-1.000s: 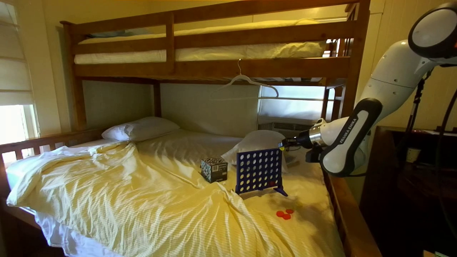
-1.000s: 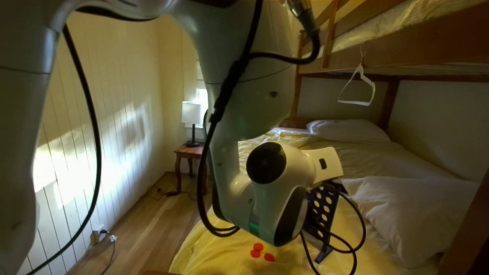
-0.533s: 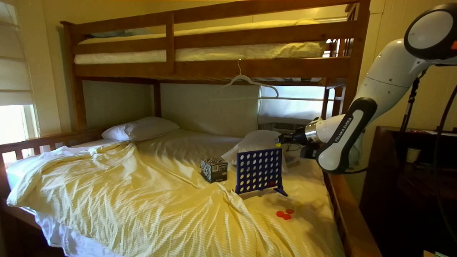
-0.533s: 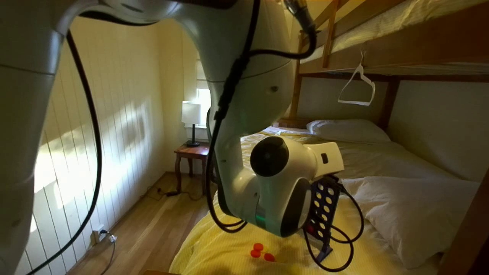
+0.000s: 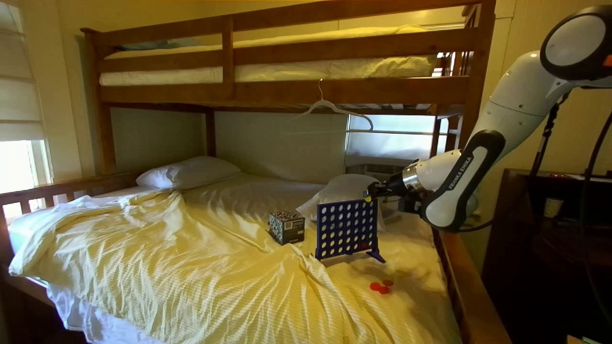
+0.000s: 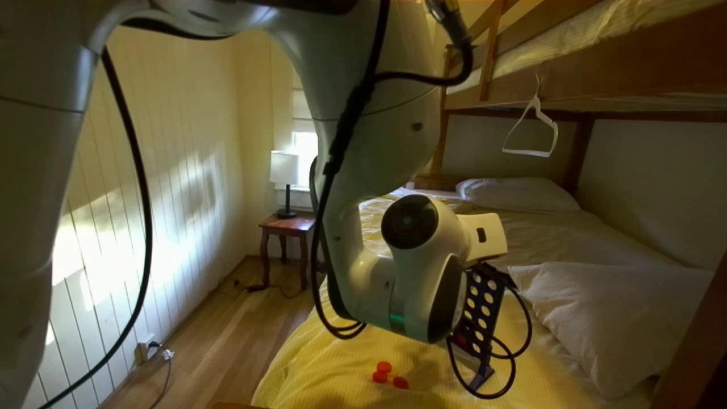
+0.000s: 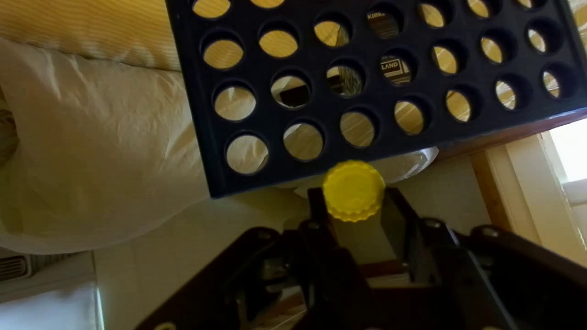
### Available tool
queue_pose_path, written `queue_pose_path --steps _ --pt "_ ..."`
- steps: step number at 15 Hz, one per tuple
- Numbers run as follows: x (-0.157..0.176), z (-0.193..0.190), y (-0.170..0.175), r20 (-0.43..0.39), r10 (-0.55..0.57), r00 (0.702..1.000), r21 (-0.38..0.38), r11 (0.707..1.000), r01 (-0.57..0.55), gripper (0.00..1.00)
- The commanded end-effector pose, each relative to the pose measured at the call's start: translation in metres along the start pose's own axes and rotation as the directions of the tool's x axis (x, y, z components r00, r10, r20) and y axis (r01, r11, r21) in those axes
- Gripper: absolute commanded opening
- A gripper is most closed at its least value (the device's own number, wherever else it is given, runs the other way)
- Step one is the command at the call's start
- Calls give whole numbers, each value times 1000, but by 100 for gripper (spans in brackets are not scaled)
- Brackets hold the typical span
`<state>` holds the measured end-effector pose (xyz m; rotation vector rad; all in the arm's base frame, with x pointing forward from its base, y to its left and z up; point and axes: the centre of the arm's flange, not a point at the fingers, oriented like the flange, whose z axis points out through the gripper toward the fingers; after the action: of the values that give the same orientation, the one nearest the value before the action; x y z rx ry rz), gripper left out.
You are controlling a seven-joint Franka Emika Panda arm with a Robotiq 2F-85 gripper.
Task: Put one yellow circle into the blue platform
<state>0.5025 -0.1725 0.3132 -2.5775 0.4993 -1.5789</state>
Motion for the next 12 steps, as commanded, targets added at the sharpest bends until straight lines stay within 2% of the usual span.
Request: queue_pose_path --steps 1,3,4,12 --pt "0 0 0 0 0 1000 0 1000 0 35" --pt "0 0 0 0 0 1000 0 1000 0 35" --pt "0 0 0 0 0 1000 0 1000 0 10" --pt "3 2 3 -42 14 999 -27 1000 -15 10"
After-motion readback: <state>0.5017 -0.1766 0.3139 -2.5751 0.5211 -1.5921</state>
